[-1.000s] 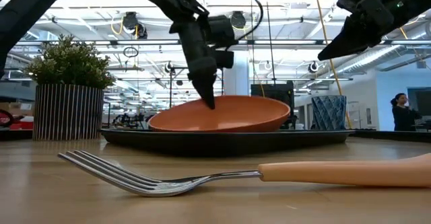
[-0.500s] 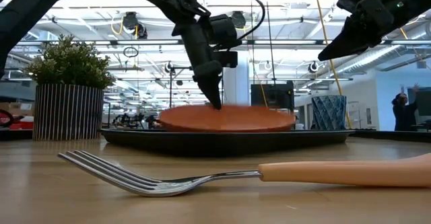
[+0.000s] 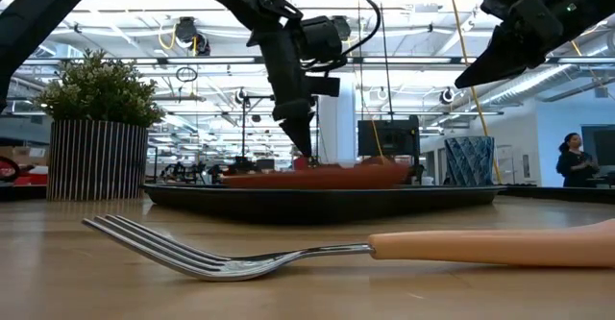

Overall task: Pick and place plate/cup/fork/spoon on tray
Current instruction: Put the blue cup on the black serving tray

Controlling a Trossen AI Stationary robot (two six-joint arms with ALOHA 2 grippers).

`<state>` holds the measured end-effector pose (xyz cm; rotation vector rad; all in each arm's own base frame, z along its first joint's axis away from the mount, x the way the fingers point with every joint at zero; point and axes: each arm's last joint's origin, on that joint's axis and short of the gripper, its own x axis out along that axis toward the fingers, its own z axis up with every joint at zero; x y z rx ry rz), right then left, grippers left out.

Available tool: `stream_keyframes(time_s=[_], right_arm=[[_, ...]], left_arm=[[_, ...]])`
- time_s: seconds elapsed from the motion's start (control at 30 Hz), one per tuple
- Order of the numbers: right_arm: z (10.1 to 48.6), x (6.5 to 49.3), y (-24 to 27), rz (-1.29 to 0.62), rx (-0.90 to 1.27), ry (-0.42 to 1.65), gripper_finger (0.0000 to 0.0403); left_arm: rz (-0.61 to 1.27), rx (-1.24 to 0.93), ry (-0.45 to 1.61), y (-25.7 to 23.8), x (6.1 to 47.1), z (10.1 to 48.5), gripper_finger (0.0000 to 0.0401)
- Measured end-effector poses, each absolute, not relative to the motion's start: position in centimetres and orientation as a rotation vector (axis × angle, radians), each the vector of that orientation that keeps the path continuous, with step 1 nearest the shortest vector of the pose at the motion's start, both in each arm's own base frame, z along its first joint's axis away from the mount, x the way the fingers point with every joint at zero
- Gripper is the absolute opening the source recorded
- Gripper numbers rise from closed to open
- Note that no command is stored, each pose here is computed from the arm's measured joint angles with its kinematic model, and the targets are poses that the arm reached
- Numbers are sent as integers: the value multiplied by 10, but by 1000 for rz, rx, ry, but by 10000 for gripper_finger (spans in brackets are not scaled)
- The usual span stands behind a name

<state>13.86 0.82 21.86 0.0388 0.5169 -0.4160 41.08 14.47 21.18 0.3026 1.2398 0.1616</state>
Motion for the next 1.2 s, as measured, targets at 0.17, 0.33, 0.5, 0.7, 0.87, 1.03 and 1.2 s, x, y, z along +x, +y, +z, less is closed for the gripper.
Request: stream_keyframes(time_s=[0.17, 0.33, 0.5, 0.7, 0.87, 1.03, 1.2], right_arm=[[218, 138, 8, -417, 35, 526, 77], [218, 138, 8, -415, 29, 528, 77], [218, 139, 8, -404, -14, 536, 77], [217, 138, 8, -402, -10, 541, 77], [214, 136, 8, -416, 18, 572, 77], [208, 131, 7, -452, 59, 639, 77], [204, 126, 3, -495, 170, 739, 77]], left_arm=[[193, 388, 1217, 138, 411, 224, 145], [197, 443, 1117, 126, 409, 253, 145], [220, 443, 935, 118, 401, 296, 145], [123, 302, 675, 117, 385, 342, 145], [7, 217, 522, 117, 379, 346, 145], [5, 229, 404, 114, 378, 324, 145], [40, 275, 223, 111, 365, 319, 145]])
